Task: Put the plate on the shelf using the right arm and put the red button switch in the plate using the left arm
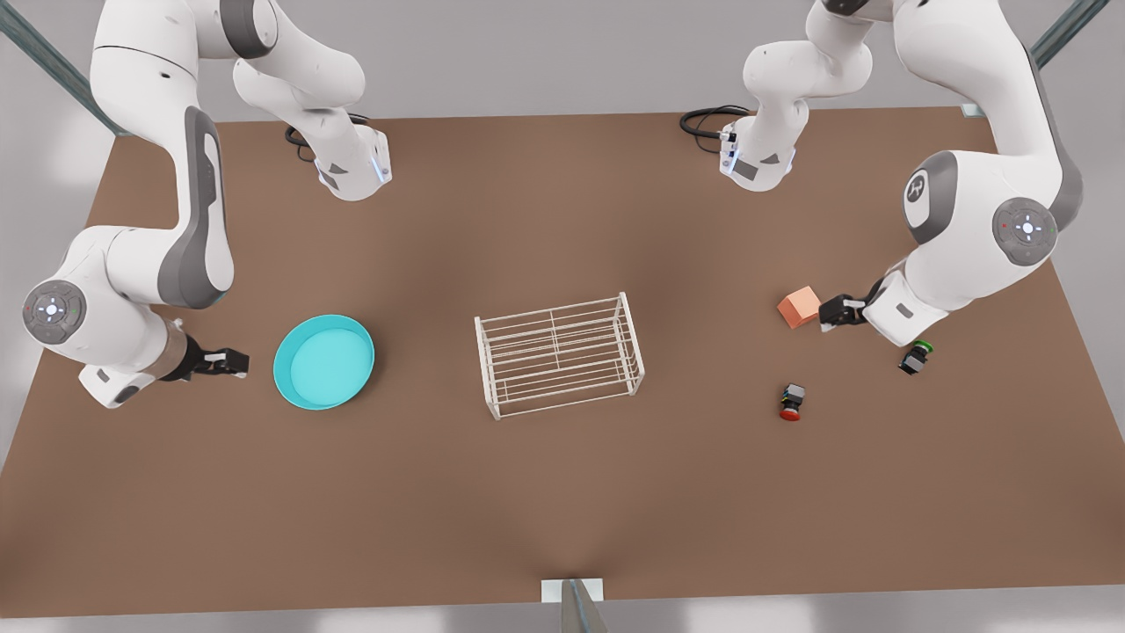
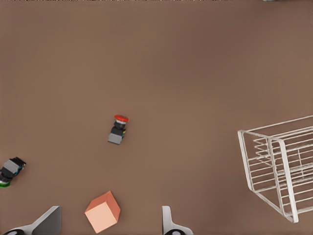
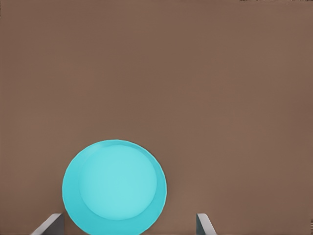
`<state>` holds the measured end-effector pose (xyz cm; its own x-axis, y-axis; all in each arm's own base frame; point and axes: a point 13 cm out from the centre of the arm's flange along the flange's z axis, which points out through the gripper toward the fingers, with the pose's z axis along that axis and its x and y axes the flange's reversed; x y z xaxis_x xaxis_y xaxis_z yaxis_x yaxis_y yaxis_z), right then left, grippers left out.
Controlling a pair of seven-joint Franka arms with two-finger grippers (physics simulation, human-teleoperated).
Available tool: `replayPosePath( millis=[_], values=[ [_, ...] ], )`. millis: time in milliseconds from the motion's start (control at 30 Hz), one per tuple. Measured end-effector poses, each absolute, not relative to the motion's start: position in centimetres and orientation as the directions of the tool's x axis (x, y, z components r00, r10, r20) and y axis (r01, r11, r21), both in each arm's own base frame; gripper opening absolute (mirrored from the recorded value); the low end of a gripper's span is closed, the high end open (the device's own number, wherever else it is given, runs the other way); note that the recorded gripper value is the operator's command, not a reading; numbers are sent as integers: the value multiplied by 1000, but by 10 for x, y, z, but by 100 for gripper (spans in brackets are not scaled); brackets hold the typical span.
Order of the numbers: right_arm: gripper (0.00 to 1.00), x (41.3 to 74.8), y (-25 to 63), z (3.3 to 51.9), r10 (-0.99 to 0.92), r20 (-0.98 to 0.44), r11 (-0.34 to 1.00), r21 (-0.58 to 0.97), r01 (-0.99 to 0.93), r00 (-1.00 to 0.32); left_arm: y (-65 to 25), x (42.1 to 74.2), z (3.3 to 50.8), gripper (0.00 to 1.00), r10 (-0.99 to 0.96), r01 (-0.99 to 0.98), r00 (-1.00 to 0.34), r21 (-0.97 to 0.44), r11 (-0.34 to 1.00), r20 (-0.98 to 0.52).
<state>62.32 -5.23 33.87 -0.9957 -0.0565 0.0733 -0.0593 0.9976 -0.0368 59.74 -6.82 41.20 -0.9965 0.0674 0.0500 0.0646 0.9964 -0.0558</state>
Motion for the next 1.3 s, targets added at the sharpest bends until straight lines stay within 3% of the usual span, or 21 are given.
replayPosePath(
  millis=[200,333,733,1300],
  values=[
    [100,617,-51,298,-103,140,994,-21,-107,-985,-71,597,402,100,101,100,-993,-19,995,58],
    [100,589,-84,248,-98,197,995,2,-99,-975,-66,597,399,100,103,103,-993,-6,995,61],
    [100,572,-106,154,-135,175,989,90,-121,-975,-63,595,393,100,100,100,-992,2,995,72],
    [100,556,-108,71,-221,184,970,138,-198,-958,-62,592,387,100,92,93,-992,6,996,84]
  ],
)
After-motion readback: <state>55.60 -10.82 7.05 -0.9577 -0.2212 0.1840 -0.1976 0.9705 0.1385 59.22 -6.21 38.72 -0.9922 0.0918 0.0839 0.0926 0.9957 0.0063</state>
